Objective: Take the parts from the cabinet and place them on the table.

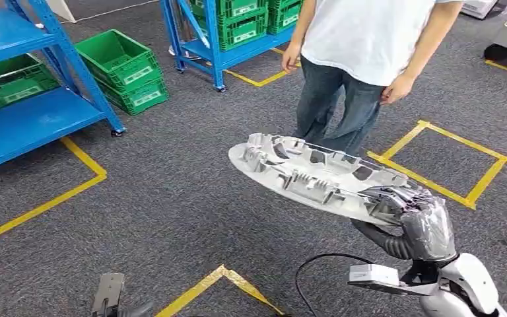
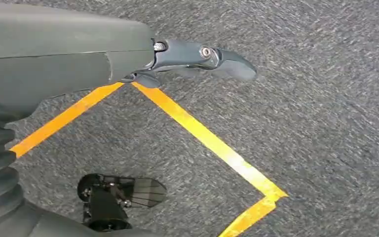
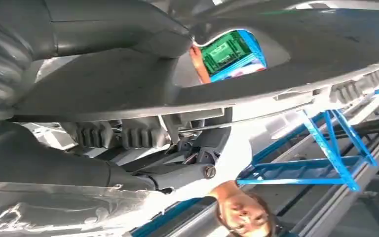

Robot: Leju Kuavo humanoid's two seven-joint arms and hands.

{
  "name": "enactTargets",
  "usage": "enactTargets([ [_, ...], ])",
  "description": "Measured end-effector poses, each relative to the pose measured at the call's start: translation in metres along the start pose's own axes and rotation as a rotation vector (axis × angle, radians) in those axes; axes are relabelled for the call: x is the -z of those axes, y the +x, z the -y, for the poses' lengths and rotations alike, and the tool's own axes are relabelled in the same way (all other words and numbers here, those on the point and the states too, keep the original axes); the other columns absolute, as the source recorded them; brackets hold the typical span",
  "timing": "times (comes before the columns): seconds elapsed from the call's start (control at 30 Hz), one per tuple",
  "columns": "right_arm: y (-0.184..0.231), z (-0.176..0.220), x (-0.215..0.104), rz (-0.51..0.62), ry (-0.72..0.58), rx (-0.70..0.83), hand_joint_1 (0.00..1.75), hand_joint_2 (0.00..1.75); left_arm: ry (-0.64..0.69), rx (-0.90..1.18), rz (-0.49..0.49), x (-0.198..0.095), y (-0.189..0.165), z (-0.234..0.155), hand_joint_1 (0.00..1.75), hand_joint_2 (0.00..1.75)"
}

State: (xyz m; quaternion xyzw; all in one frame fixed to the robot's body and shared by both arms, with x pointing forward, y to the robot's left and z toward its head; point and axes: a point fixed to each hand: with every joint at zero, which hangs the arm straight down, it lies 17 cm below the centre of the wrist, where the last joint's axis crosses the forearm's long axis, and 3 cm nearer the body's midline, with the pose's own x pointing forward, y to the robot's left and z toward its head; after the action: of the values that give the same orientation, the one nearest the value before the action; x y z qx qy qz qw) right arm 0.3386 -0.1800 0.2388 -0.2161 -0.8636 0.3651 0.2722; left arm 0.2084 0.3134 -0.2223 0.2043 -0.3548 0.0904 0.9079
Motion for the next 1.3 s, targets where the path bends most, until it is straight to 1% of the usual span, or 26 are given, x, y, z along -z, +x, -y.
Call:
enactTargets([
  [0.7,-0.005,0.009,-0.009,-0.035,-0.017,-0.023,1.75,1.75,-0.006,0.004,-0.017,-0.004,-0.007,0.002,0.00,1.75],
  [1.03,-0.002,0.007,-0.016,-0.046,-0.007,-0.023,1.75,1.75,-0.015,0.001,-0.014,-0.004,-0.004,0.006,0.00,1.75],
  [1.3,-0.001,0.012,-0.015,-0.043,-0.019,-0.034,1.75,1.75,-0.017,0.006,-0.006,-0.002,0.000,0.007,0.00,1.75],
])
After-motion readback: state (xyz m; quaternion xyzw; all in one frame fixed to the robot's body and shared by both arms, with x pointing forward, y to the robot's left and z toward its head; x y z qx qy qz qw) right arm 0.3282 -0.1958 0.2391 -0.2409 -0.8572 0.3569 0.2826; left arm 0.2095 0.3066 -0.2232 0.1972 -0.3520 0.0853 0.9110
